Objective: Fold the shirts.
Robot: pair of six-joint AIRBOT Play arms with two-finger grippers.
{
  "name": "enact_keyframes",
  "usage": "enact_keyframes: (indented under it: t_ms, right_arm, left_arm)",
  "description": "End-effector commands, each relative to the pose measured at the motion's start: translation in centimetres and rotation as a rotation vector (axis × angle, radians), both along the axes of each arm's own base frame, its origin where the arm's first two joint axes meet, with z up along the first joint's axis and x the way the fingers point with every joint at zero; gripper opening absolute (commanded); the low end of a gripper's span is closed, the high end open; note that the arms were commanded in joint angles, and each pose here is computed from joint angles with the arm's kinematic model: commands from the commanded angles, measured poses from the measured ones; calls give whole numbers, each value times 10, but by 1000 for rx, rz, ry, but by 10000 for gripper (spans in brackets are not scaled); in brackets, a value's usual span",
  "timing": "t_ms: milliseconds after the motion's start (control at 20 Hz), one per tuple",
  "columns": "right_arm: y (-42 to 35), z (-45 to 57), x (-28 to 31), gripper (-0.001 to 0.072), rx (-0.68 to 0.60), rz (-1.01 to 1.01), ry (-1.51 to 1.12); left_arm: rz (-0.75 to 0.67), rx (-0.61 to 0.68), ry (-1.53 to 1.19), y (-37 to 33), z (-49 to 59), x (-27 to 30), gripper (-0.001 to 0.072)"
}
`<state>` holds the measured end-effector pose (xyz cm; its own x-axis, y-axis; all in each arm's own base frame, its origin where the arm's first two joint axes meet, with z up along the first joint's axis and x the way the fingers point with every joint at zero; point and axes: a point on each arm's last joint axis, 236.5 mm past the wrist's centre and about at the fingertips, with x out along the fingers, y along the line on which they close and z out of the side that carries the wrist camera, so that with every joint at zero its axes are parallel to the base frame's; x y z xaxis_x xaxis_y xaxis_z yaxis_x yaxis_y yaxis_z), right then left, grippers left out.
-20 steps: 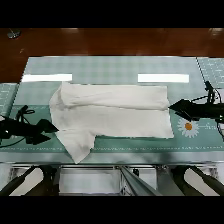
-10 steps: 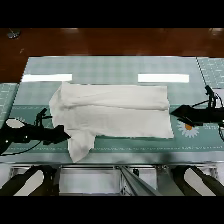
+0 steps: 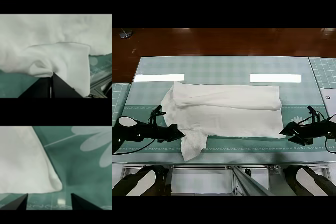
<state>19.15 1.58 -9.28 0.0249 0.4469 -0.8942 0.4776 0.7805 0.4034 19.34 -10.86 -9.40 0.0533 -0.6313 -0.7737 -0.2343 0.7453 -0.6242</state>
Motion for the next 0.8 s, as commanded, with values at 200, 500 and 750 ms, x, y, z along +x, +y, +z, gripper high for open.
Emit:
enact_keyframes:
  t_ms: [200, 500, 750]
  right_arm:
    - [33, -14, 37, 616, 205, -118, -53]
    - [39, 11, 75, 17, 287, -54, -200]
    - [13, 57, 141, 17, 206, -21, -340]
  left_arm:
    - [39, -3, -36, 0, 2, 13, 32]
    - [48, 17, -123, 10, 20, 42, 32]
    - [135, 94, -322, 49, 66, 126, 32]
